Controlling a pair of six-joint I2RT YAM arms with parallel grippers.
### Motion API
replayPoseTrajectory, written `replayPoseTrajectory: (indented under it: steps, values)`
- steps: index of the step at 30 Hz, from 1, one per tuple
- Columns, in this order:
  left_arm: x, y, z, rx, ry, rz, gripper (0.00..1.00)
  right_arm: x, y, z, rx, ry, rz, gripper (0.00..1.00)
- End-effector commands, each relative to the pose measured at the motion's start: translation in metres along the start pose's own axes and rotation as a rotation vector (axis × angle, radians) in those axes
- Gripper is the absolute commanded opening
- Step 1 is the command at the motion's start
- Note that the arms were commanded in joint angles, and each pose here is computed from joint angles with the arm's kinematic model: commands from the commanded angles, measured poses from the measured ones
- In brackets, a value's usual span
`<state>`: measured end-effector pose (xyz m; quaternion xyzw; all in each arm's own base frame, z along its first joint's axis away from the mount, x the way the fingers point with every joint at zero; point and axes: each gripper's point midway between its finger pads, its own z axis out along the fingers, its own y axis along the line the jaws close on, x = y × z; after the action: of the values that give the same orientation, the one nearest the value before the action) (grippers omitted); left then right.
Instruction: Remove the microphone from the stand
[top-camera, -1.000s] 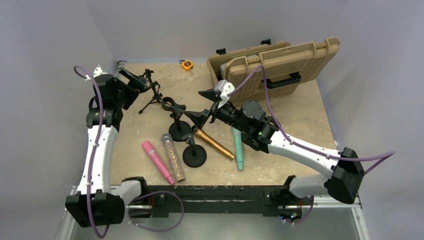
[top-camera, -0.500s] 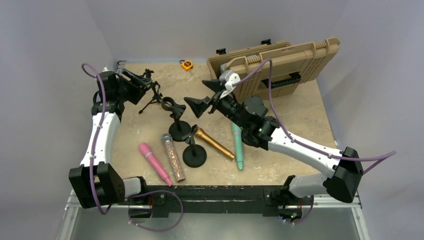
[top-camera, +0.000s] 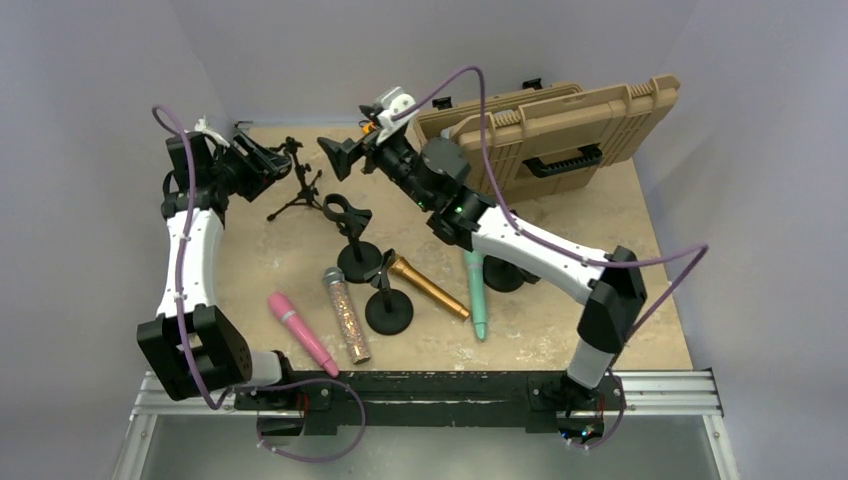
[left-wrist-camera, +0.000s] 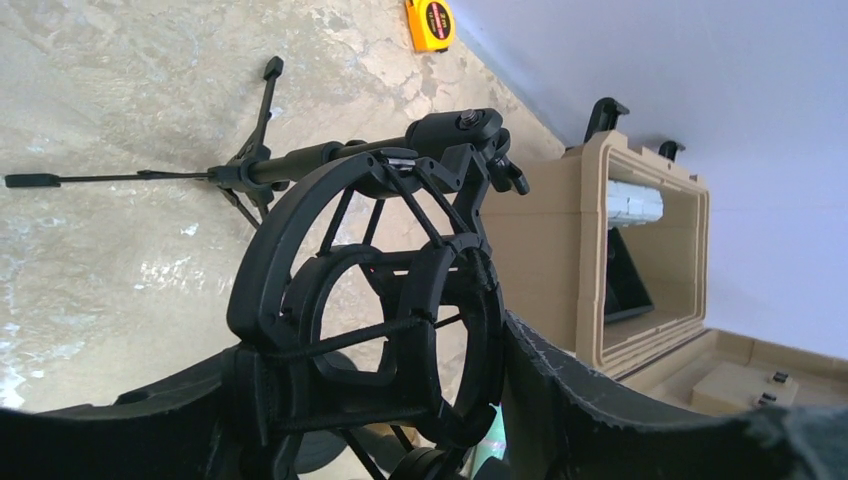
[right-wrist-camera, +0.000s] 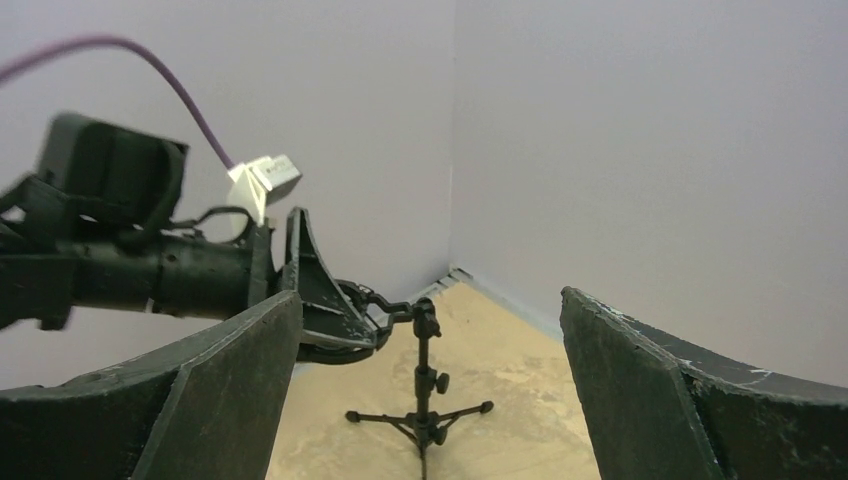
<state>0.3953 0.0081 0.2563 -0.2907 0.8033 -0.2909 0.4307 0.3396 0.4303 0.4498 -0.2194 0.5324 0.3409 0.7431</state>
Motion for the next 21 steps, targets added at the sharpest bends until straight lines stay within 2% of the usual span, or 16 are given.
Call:
replayPoseTrajectory:
  steps: [1, 6, 11, 17, 20, 21]
  values:
    - [-0.016, -0.007, -0.006, 0.055, 0.005, 0.154, 0.46, 0.000, 0.012, 0.027, -0.067, -0.011, -0.127, 0.98]
    - [-0.013, 0.003, 0.004, 0.057, 0.044, 0.127, 0.45, 0.017, 0.029, 0.053, -0.185, -0.016, -0.271, 0.97]
    - [-0.019, -0.004, -0.007, 0.071, 0.001, 0.165, 0.61, 0.046, 0.025, 0.077, -0.184, 0.058, -0.367, 0.96]
    - [-0.031, -0.016, -0.032, 0.060, -0.101, 0.251, 0.78, 0.043, 0.022, 0.079, -0.159, 0.043, -0.347, 0.97]
    - [-0.037, -0.014, -0.044, -0.052, -0.158, 0.277, 0.96, 0.035, 0.021, 0.074, -0.146, 0.028, -0.295, 0.97]
    - [-0.039, -0.013, -0.048, -0.117, -0.182, 0.291, 0.99, 0.030, 0.021, 0.071, -0.143, 0.020, -0.279, 0.97]
